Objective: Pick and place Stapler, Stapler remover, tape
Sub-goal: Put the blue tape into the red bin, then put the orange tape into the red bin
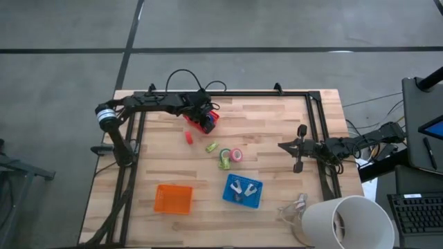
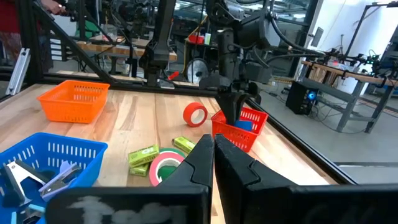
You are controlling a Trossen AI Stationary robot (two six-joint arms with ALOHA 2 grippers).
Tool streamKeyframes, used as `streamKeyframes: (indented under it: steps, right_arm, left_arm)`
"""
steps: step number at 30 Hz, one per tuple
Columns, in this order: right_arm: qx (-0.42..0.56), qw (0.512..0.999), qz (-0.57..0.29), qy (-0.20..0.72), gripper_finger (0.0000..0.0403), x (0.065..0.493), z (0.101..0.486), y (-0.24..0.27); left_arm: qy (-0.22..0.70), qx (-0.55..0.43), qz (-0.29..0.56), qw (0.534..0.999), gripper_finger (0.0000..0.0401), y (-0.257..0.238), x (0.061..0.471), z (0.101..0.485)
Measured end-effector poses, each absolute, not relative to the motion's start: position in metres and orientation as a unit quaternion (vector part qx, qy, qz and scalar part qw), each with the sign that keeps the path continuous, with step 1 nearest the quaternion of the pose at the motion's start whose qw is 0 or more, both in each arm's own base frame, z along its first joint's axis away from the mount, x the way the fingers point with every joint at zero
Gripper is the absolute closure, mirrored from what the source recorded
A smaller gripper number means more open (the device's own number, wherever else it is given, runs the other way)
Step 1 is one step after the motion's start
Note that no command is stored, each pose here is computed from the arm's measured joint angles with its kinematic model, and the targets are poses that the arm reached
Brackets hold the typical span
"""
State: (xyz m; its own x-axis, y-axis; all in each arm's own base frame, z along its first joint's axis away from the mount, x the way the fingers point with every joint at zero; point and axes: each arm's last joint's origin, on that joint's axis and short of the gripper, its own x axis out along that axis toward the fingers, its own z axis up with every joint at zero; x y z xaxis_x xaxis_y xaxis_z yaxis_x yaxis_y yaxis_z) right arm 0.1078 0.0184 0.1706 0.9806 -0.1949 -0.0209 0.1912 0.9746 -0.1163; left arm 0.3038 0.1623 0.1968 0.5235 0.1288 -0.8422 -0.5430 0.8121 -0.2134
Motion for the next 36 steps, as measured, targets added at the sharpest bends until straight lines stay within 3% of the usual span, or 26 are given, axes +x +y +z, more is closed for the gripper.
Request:
streamKeyframes:
  steps: [21,36]
  right_arm:
    - [-0.057,0.994,-0.097,0.016,0.0394,0.108,0.171,0.018]
    - [-0.057,0.994,-0.097,0.016,0.0394,0.108,0.171,0.018]
  left_arm:
    - [0.443,-0.22,0.21,0.844,0.0334,0.163,0.307,0.2]
    - [0.436,-0.217,0.204,0.849,0.0223,0.161,0.306,0.21]
